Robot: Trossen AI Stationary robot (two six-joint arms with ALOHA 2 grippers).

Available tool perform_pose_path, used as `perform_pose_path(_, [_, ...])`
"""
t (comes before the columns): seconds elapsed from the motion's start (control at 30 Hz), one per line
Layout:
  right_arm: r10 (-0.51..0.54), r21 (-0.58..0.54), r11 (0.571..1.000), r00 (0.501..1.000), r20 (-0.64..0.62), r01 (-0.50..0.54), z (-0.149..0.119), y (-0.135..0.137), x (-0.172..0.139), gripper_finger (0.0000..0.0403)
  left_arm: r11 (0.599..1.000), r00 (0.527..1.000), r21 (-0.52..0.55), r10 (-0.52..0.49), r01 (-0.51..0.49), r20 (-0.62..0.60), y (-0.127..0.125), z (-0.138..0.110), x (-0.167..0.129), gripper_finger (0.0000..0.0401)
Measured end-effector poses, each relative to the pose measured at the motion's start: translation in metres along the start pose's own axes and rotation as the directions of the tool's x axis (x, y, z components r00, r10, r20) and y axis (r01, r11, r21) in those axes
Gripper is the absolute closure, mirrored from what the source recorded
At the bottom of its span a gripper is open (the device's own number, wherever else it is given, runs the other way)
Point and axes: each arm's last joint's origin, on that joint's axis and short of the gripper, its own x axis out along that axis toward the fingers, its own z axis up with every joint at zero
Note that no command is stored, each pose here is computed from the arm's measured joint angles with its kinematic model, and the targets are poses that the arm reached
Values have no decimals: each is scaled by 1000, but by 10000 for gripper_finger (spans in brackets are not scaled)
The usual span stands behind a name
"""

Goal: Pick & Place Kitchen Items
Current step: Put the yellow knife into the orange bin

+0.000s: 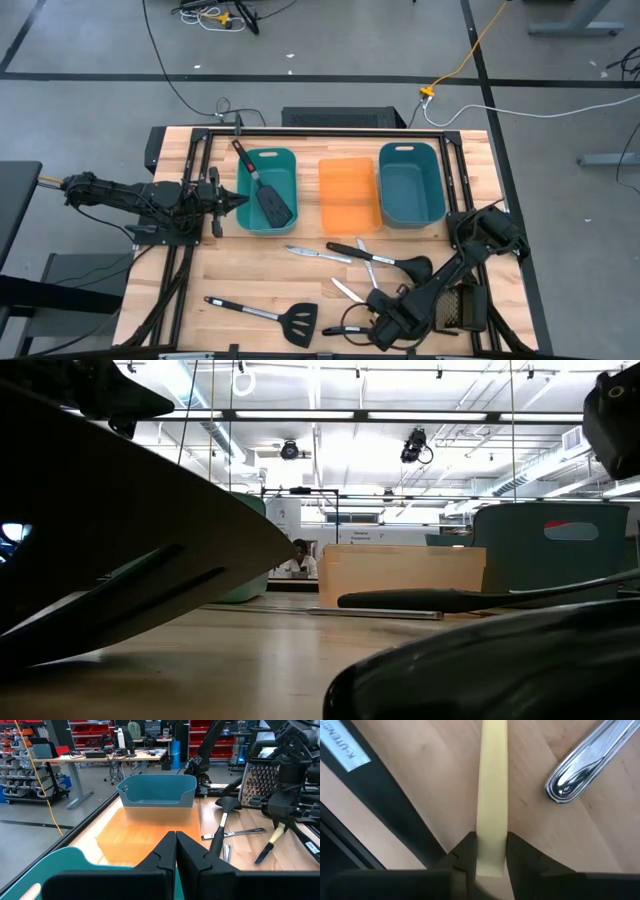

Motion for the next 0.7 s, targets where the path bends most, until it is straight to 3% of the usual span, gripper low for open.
perform_pose_path(0.33, [12, -83, 997, 999, 36, -9, 1, 0, -4, 322, 1000, 1000, -1, 0, 0, 0, 0, 0, 0, 386])
perform_pose_path(0.47, [-23, -127, 991, 986, 163, 44, 2, -5, -11, 322, 1000, 1000, -10, 0, 0, 1, 0, 0, 0, 386])
perform_pose_path(0.7, [57, -238, 971, 947, 317, 21, 10, -7, -48, 322, 1000, 1000, -12, 0, 0, 1, 0, 0, 0, 386])
